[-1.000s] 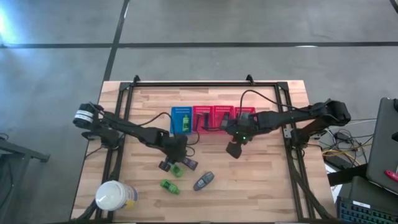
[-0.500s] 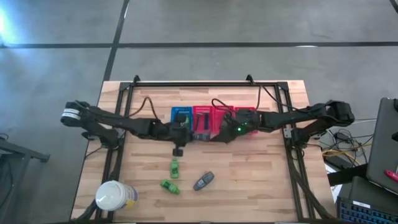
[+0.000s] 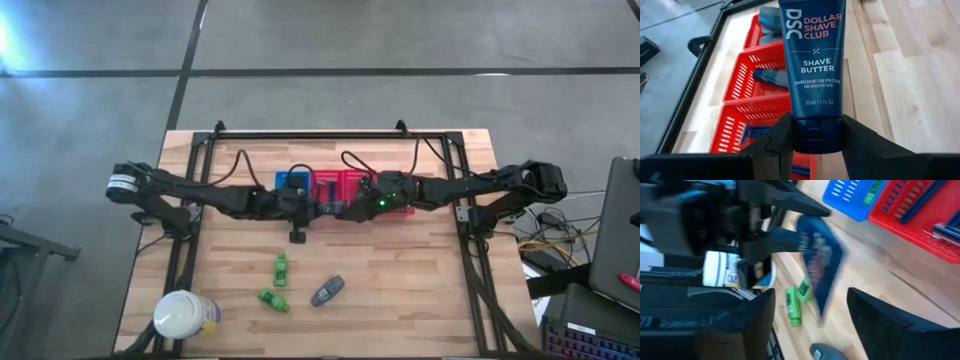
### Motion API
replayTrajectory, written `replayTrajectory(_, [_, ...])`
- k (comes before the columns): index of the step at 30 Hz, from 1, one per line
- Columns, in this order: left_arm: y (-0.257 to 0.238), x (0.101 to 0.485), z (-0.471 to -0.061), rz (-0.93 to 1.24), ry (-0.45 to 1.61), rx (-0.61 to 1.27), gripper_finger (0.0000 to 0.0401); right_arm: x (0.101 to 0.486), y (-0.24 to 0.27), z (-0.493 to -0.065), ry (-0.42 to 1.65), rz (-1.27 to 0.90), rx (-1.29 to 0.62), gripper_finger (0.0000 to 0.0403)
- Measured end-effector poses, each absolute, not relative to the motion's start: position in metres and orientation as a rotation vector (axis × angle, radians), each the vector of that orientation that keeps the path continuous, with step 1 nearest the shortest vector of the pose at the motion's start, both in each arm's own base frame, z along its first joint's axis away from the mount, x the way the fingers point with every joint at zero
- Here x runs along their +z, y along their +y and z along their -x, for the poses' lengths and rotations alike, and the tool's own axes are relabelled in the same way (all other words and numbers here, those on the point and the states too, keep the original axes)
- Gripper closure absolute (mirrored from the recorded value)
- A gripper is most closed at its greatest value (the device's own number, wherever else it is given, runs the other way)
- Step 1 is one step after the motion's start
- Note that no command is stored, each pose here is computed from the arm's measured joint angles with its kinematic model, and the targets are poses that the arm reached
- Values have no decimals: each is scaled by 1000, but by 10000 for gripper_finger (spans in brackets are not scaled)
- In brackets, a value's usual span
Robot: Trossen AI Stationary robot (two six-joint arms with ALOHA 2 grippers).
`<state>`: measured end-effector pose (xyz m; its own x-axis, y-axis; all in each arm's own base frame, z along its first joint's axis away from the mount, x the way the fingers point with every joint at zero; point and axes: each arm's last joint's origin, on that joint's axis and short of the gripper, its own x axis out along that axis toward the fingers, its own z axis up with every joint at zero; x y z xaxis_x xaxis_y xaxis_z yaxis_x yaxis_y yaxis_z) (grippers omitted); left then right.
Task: Pick & Place Travel size toiletries
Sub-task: Put the black shave cream into the middle red bin
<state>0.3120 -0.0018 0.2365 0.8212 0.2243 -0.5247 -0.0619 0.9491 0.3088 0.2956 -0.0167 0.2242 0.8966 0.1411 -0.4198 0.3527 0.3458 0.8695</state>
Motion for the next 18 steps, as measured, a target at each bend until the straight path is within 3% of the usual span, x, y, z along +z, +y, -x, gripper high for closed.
replayTrajectory(18, [1,237,-314,-302,591,151,270,225,-26,-296,418,-1205,-182,369])
